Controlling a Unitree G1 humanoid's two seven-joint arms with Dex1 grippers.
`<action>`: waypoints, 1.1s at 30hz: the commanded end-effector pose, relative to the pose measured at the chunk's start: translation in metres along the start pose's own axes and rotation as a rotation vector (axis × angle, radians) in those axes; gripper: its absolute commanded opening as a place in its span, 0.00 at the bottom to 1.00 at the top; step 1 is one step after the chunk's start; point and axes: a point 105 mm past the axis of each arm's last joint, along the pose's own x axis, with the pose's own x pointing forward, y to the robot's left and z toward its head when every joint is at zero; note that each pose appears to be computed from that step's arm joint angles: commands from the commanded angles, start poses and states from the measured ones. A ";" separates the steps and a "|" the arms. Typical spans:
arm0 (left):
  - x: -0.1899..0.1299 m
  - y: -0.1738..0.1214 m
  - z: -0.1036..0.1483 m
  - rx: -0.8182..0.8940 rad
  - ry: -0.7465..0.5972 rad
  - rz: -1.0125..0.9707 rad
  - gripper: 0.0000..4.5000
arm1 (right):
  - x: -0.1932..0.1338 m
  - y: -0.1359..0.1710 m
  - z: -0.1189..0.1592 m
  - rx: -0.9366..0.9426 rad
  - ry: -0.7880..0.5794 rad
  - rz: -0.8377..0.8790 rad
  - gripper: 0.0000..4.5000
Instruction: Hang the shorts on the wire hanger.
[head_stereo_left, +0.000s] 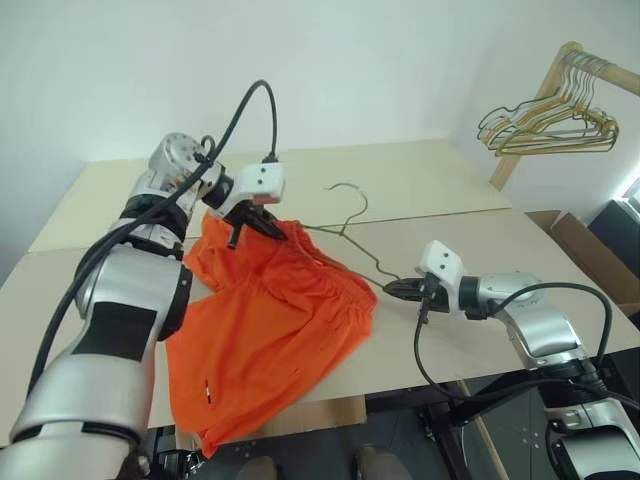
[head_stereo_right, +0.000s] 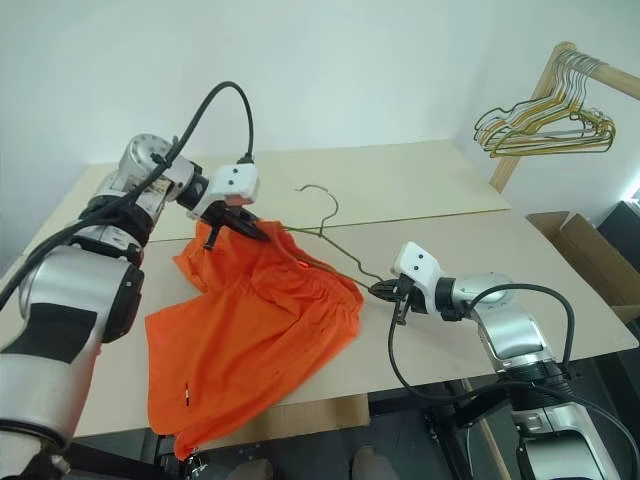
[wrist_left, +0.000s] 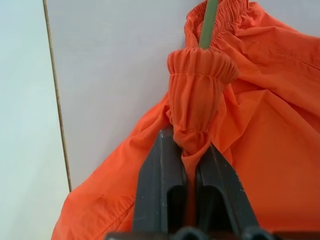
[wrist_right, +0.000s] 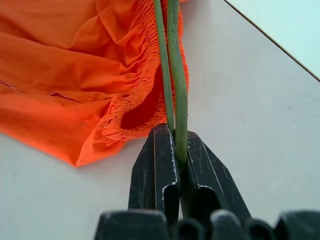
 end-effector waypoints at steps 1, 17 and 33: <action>-0.007 0.007 0.004 0.014 -0.013 0.055 0.00 | -0.003 -0.006 0.027 -0.068 -0.087 -0.018 0.00; -0.039 0.018 0.022 0.107 -0.074 0.156 0.00 | -0.017 -0.033 0.015 -0.049 -0.094 -0.207 0.70; -0.050 0.017 0.024 0.132 -0.087 0.162 0.00 | -0.052 -0.002 -0.020 0.352 -0.169 -0.076 0.70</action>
